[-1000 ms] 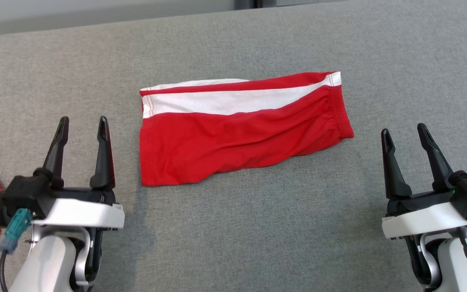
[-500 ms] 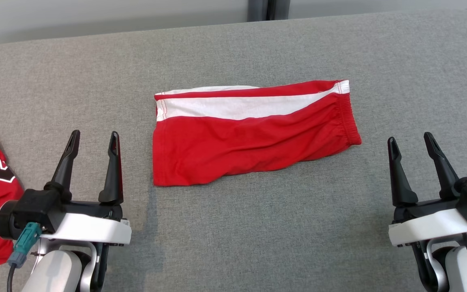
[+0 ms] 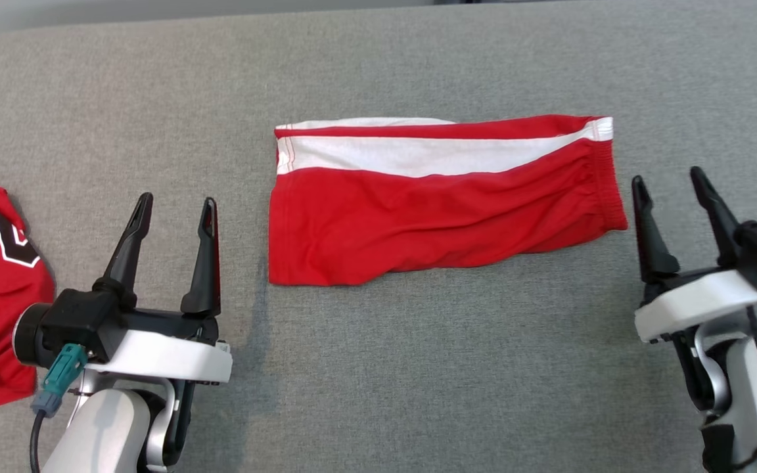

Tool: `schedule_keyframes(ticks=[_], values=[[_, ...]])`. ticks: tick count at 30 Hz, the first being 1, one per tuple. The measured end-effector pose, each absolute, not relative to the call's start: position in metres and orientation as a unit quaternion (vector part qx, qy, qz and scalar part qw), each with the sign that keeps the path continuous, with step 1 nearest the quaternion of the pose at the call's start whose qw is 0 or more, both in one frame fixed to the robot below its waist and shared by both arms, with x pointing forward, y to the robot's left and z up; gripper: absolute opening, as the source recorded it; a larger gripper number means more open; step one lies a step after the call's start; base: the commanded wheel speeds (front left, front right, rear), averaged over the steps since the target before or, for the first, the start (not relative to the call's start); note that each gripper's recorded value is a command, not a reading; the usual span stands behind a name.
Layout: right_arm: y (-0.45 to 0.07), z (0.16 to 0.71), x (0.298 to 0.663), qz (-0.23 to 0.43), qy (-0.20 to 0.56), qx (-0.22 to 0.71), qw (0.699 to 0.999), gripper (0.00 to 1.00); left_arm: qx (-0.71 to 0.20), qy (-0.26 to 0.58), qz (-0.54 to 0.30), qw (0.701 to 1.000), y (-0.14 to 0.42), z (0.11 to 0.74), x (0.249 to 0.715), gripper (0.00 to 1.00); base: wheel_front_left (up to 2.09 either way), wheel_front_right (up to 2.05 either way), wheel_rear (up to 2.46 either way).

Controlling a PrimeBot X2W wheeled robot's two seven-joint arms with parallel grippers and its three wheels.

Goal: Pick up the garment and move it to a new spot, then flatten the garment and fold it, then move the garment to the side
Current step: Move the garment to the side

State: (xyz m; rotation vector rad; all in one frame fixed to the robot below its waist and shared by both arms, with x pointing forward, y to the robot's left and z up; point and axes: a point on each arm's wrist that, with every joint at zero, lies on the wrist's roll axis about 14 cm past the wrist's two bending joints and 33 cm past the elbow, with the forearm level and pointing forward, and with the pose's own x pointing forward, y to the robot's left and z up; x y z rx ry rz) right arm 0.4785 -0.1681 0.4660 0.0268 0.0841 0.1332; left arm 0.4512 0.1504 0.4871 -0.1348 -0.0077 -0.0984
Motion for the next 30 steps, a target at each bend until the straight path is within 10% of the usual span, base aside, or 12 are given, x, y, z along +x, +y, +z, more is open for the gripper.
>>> schedule_keyframes(ticks=[17, 20, 30], values=[[-0.144, 0.379, 0.486, 0.087, 0.158, 0.063, 0.982, 1.0, -0.07, 0.021, -0.037, 0.997, 0.158, 0.461, 0.464, 1.0, 0.0, 0.0, 0.0], [-0.142, 0.377, 0.486, 0.085, 0.161, 0.076, 0.98, 0.06, -0.071, 0.024, -0.037, 0.997, 0.157, 0.458, 0.466, 1.0, 0.0, 0.0, 0.0], [-0.164, 0.38, 0.484, 0.05, 0.148, 0.1, 0.983, 0.0, -0.077, 0.02, -0.041, 0.996, 0.153, 0.46, 0.469, 1.0, 0.0, 0.0, 0.0]])
